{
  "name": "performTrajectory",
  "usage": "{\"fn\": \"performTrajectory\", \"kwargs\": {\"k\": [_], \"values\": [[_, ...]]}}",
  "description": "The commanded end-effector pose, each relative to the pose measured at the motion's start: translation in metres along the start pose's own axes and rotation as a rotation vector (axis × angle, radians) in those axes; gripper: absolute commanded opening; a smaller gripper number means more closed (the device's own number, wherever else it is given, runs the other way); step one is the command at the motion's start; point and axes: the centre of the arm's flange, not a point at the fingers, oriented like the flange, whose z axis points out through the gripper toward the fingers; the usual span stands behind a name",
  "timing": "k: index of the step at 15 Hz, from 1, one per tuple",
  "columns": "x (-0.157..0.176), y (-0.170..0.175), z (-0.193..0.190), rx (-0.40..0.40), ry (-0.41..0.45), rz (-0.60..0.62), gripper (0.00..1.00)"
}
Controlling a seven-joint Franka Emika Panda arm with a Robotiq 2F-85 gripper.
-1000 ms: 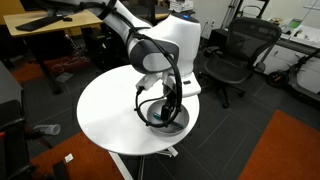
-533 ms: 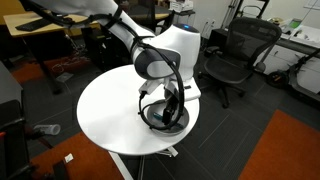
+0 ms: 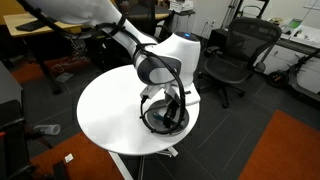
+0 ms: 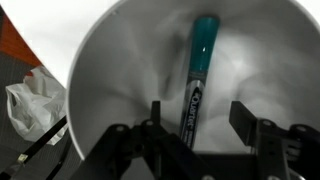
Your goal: Take the marker out of the bowl, place the marker back in the bowl then take the marker out of the bowl
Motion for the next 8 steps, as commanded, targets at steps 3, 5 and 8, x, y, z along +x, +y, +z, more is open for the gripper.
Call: {"fn": "performTrajectory", "kwargs": {"k": [3, 5, 8], "values": [[0.008, -0.007, 0.000, -0.003, -0.018, 0.002, 0.27], [0.008, -0.006, -0.002, -0.003, -0.018, 0.003, 0.13], [0.008, 0.002, -0.014, -0.007, -0.019, 0.013, 0.03]]}}
